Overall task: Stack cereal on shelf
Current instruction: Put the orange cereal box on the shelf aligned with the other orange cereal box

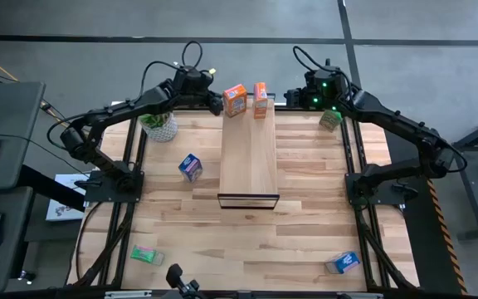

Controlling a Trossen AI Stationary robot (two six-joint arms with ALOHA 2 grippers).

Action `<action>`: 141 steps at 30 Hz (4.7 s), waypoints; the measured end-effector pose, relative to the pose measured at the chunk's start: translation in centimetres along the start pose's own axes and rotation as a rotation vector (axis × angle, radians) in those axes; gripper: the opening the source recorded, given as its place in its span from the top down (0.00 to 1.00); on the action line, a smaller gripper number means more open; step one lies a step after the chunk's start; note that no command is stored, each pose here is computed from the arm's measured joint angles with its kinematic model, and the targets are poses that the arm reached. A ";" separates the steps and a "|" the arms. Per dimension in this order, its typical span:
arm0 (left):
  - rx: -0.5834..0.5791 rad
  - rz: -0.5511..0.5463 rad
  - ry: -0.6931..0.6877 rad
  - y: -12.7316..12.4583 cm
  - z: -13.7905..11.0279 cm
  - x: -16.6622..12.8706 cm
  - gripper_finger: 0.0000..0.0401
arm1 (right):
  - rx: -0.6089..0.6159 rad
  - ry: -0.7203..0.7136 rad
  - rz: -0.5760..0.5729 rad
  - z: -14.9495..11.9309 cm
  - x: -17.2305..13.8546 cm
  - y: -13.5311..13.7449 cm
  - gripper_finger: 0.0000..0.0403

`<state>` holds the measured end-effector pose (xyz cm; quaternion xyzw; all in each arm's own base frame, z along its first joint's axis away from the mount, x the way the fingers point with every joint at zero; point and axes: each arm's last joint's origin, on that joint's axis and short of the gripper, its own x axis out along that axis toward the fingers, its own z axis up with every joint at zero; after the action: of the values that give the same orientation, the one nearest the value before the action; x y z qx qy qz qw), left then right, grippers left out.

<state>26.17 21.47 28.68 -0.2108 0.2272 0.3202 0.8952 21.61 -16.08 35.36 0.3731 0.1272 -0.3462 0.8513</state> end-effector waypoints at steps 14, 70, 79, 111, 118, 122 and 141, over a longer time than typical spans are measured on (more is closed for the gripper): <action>-0.067 0.035 -0.008 -3.0 -0.9 0.2 1.00 | -0.079 -0.001 -0.003 0.0 0.0 0.0 1.00; 0.101 0.021 0.050 -4.3 -2.5 2.6 1.00 | -0.130 0.220 0.116 -1.6 10.1 -2.9 1.00; 0.132 -0.008 0.038 -4.1 -2.6 3.6 1.00 | -0.112 0.229 0.123 -1.8 10.1 -2.5 1.00; 0.133 -0.030 -0.007 -4.0 -2.1 3.5 1.00 | -0.107 0.075 0.084 -1.0 10.7 -2.0 1.00; 0.090 -0.018 -0.010 -4.0 -2.0 3.5 1.00 | -0.091 0.107 0.111 -1.3 11.0 -2.0 1.00; 0.069 0.001 -0.031 -4.0 -1.9 3.5 1.00 | -0.085 0.113 0.114 -1.5 11.1 -1.8 1.00; 0.075 -0.006 -0.065 -4.6 -1.7 3.5 1.00 | -0.068 0.116 0.116 -1.5 11.1 -1.8 1.00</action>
<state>31.18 18.98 26.50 -0.1672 0.2092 0.3154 0.9104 28.50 -21.35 28.05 0.3701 0.1660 -0.2696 0.8734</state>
